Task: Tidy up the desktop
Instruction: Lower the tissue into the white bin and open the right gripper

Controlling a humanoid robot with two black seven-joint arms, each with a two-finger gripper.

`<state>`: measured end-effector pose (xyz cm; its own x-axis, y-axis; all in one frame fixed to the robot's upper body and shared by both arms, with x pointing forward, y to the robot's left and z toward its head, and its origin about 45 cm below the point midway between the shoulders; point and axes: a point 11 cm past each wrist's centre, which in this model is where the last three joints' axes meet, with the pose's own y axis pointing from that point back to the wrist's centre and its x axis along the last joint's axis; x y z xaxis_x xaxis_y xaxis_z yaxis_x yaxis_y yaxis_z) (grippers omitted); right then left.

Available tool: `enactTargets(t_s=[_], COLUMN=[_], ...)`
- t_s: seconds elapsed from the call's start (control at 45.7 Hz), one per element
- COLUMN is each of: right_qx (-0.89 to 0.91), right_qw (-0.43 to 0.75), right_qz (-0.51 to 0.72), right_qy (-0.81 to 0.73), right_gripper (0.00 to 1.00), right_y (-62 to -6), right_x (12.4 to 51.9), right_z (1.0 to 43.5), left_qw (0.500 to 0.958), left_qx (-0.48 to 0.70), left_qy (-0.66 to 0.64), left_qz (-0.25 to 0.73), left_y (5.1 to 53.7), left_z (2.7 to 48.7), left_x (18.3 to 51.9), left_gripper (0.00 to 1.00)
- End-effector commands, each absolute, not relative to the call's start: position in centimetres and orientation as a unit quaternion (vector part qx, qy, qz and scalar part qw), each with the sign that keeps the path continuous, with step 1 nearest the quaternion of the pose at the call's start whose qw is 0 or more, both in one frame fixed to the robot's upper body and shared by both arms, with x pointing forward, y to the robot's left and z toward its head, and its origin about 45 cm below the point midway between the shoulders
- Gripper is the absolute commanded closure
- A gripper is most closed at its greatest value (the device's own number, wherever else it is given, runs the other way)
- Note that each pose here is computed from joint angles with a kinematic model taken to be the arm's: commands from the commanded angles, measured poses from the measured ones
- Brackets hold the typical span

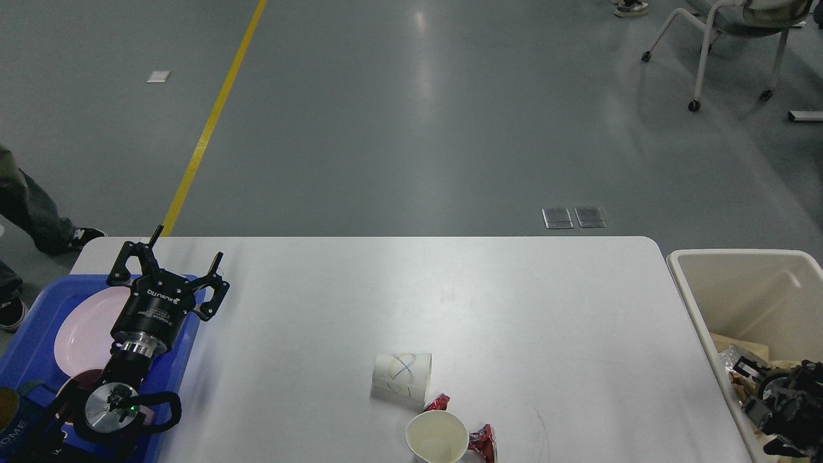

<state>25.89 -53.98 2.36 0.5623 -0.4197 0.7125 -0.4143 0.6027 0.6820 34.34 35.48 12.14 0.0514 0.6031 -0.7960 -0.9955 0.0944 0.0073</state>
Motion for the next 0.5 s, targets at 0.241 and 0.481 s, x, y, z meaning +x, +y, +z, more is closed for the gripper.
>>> enactTargets(t_s=[0.241, 0.481], right_qx=[0.430, 0.420], right_qw=[0.758, 0.752], right_qz=[0.014, 0.027], right_qy=[-0.490, -0.507], right_gripper=[0.31, 0.00], right_y=[-54.50, -54.49], right_x=[26.22, 26.44], right_z=[3.01, 3.26], left_qw=[0.662, 0.662], left_qx=[-0.296, -0.296], left_qy=[0.331, 0.331], left_qz=[0.604, 0.604], left_y=[35.48, 35.48], left_z=[12.14, 12.14], left_x=[34.34, 34.34], left_gripper=[0.04, 0.04])
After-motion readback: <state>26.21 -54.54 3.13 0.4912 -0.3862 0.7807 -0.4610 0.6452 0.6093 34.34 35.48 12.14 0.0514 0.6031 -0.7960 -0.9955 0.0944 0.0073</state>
